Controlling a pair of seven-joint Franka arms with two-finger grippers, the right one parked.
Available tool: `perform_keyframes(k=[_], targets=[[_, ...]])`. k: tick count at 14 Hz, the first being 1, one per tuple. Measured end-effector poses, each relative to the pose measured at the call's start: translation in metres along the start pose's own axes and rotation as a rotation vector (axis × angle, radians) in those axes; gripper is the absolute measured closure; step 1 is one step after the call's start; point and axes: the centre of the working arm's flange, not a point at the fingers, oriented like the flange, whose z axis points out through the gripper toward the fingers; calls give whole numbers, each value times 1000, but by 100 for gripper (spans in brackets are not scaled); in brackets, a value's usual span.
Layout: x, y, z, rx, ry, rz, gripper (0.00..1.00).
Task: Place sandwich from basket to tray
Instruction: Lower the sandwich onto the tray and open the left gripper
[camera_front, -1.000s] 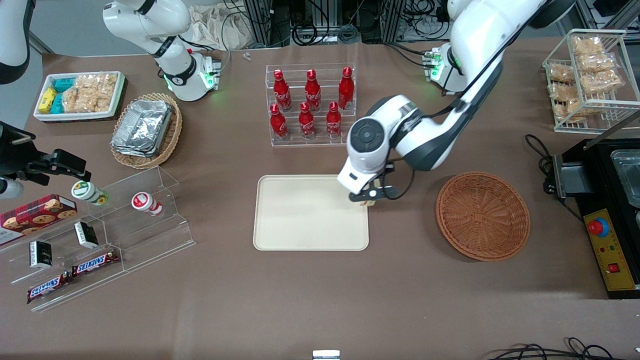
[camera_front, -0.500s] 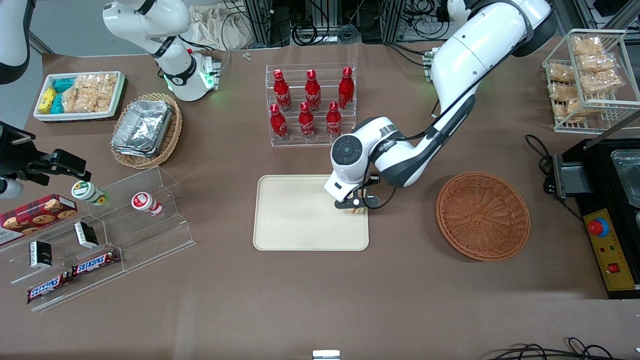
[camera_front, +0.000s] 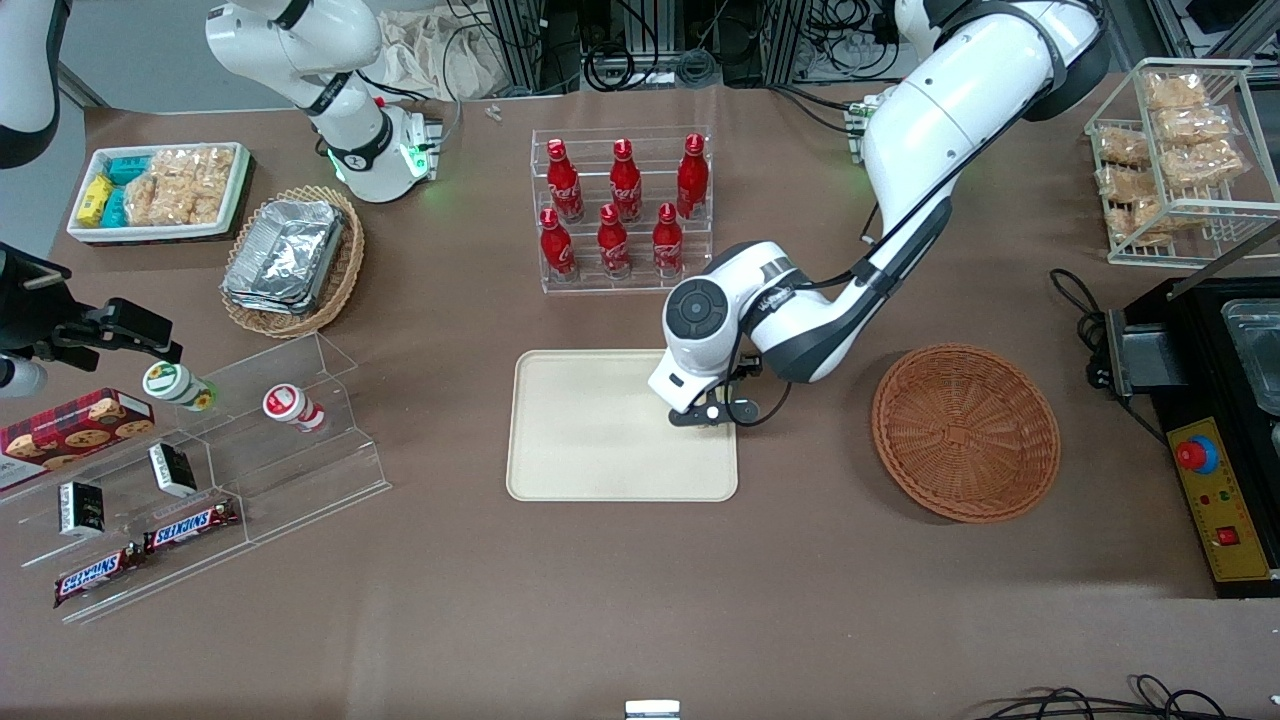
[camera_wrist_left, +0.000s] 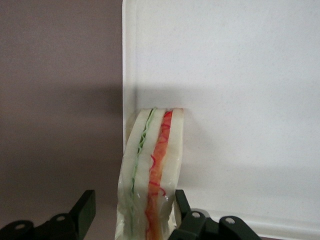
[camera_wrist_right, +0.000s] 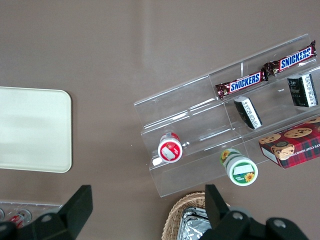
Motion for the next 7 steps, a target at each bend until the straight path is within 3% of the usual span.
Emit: perform_keyframes(k=[2,3,5,7], targets=[[7,1,0,-11,0,-11,47],[8,1,0,-13,-1,-13,48],[10,1,-2,-18,3,-20,36],[19,1,-16,-39,24,-39,17]])
